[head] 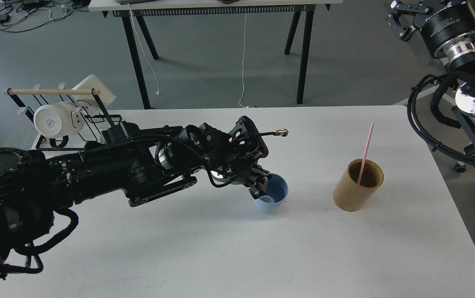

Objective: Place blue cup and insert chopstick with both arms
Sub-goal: 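Carry the blue cup toward the tan cup and set it down, then release the blue cup and withdraw the left arm to rest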

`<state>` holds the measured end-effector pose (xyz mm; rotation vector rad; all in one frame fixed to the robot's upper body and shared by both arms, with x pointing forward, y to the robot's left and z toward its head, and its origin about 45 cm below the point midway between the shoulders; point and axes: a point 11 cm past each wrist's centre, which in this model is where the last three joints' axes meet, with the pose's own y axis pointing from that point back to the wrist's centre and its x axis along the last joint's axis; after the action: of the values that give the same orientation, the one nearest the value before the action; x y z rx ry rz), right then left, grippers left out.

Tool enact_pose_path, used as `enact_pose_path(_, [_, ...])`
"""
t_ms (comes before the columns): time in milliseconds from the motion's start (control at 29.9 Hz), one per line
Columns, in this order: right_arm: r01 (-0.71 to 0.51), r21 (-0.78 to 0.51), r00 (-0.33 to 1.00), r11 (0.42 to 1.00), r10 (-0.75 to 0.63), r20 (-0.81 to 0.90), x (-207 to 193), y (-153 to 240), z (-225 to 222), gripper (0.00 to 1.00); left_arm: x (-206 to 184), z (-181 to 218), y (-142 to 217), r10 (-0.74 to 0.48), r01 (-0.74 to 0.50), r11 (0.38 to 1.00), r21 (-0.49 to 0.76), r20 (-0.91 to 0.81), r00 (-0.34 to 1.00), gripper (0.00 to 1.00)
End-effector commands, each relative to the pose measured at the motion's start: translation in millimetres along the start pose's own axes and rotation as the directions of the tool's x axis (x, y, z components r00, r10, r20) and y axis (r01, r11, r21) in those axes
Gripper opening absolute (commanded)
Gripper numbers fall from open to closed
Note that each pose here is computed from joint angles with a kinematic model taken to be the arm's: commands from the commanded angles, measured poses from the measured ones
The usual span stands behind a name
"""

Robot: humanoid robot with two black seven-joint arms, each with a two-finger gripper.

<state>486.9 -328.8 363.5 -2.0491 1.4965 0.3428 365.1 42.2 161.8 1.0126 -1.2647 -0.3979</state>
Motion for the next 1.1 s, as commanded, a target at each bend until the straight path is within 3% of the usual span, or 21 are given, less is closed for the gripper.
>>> enact_pose_path(0, [0.008, -0.001, 1.0, 1.0, -0.008, 0.003, -3.5, -0.5, 1.9, 0.99, -6.7, -0.8, -2.8, -0.009, 0.008, 1.0, -0.002, -0.022, 1.0, 0.06])
enact_pose_path(167, [0.005, -0.007, 1.0, 1.0, -0.005, 0.004, -2.4, 0.8, 4.8, 0.99, -7.4, -3.2, -2.1, -0.007, 0.007, 1.0, 0.003, -0.03, 1.0, 0.13])
enact_pose_path(301, [-0.004, -0.012, 1.0, 1.0, 0.004, 0.0, 1.9, 4.2, 5.7, 0.99, -5.3, -6.9, 1.0, 0.008, -0.007, 1.0, 0.008, -0.048, 0.999, 0.45])
enact_pose_path(435, [-0.013, -0.017, 1.0, 1.0, 0.012, -0.005, 6.1, 7.4, 5.7, 0.99, 9.1, -14.3, 10.1, 0.065, -0.064, 0.998, 0.014, -0.084, 0.994, 0.6])
enact_pose_path(669, [0.015, -0.021, 0.996, 1.0, -0.017, -0.083, 4.2, 16.4, -17.2, 0.99, 52.7, -49.0, 53.5, 0.281, -0.278, 0.959, 0.05, -0.253, 0.925, 0.82])
enact_pose_path(836, [0.072, -0.077, 0.966, 0.994, -0.089, -0.242, -5.6, 32.0, -37.2, 0.99, 70.0, -77.7, 90.3, 0.415, -0.434, 0.898, 0.072, -0.466, 0.781, 0.98])
enact_pose_path(969, [0.044, -0.138, 0.913, 0.989, -0.096, -0.397, 4.6, 45.1, -40.1, 0.99, 70.3, -96.5, 117.2, 0.459, -0.528, 0.845, 0.079, -0.613, 0.643, 0.99])
enact_pose_path(1070, [0.044, -0.209, 0.848, 0.977, -0.147, -0.509, 4.1, 56.9, -31.5, 0.99, 71.7, -116.5, 146.8, 0.504, -0.639, 0.759, 0.122, -0.732, 0.459, 1.0])
